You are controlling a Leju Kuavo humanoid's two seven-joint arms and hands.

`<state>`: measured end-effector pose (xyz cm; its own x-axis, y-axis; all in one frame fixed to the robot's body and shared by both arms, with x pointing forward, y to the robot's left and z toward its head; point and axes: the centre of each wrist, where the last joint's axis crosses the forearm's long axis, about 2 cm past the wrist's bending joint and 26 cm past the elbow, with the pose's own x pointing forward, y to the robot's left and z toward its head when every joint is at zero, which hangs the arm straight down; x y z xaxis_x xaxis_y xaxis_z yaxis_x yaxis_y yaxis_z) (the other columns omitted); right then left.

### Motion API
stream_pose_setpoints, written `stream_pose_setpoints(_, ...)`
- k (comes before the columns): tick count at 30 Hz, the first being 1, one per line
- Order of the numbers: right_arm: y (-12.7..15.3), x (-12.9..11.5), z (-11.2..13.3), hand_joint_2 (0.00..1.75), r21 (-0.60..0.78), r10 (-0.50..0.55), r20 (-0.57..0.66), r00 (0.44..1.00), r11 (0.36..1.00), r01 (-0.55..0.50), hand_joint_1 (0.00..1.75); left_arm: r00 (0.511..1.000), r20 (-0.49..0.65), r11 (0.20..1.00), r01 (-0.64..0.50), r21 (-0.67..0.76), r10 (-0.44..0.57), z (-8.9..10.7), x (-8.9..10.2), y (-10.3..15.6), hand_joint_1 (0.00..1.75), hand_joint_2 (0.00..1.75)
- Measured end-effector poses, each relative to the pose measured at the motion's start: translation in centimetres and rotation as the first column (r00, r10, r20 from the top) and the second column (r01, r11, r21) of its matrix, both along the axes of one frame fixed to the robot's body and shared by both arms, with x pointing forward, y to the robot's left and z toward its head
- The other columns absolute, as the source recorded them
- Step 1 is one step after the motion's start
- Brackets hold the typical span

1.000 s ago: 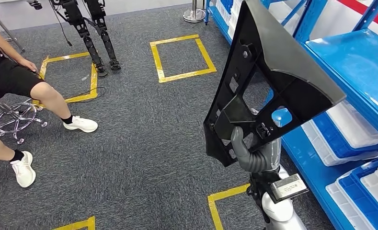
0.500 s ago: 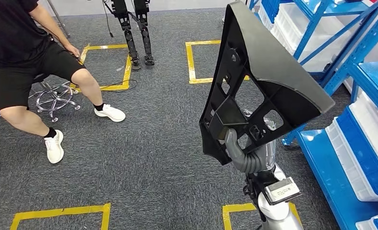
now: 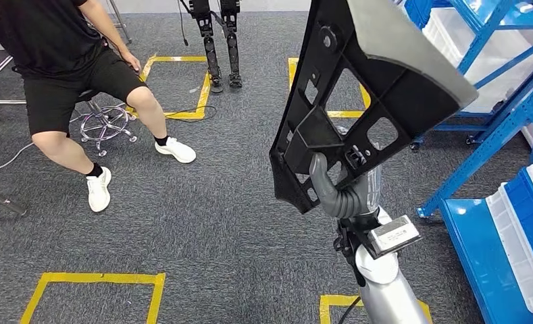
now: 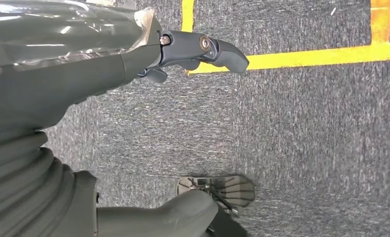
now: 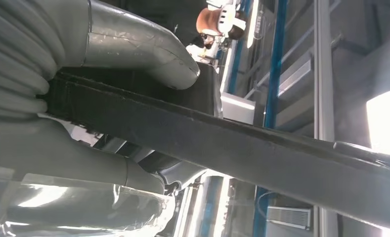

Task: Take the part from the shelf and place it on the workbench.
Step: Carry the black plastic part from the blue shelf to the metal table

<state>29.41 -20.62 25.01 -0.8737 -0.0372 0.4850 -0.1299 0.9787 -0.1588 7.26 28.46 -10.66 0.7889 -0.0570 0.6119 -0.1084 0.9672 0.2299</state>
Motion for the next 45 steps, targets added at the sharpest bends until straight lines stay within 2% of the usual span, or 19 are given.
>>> stream_pose_setpoints(10, -0.2, 0.3, 0.5, 1.75, 0.002, -0.007, -0.012, 1.0, 1.0, 0.007, 1.75, 1.0, 0.005, 1.0, -0.008, 0.008, 0.008, 0.1, 0.3, 0.1, 0.0, 1.75)
stream_pose_setpoints(21, -0.3, 0.3, 0.7, 1.75, 0.001, 0.001, -0.032, 0.999, 1.0, -0.001, 1.75, 1.0, -0.015, 1.0, -0.025, 0.009, 0.025, -0.2, -1.6, 0.3, 0.0, 1.75)
stream_pose_setpoints(45, -1.0, -0.5, 0.0, 1.75, 0.007, -0.016, -0.047, 0.999, 1.0, 0.016, 1.75, 1.0, -0.025, 1.0, -0.018, 0.011, 0.018, -0.2, -1.6, 0.0, 0.0, 1.75)
